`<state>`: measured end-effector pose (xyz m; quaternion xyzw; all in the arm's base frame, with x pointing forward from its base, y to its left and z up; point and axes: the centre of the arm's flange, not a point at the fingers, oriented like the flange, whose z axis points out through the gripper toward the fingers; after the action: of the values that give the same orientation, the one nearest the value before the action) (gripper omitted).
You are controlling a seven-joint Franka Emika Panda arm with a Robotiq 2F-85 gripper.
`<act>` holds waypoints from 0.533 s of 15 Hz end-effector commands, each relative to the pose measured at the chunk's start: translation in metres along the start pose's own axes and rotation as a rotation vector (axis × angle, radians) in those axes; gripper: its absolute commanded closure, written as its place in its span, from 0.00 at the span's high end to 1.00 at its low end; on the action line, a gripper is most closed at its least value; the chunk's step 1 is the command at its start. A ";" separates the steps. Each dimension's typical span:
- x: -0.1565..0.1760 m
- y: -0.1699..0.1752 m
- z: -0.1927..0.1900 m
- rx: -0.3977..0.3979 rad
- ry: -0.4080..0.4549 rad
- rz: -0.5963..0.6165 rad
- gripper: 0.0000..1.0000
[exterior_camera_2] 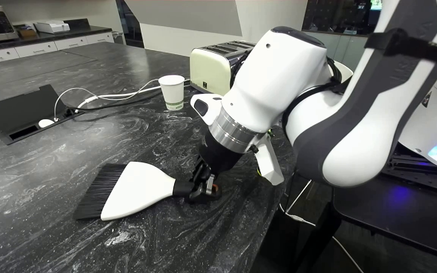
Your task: Sweep the candy forward
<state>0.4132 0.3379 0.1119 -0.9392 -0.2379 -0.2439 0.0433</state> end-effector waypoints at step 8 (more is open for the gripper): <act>0.024 0.043 -0.078 -0.141 0.009 0.113 0.14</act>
<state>0.4278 0.3081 0.1416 -0.9431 -0.1947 -0.2694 0.0068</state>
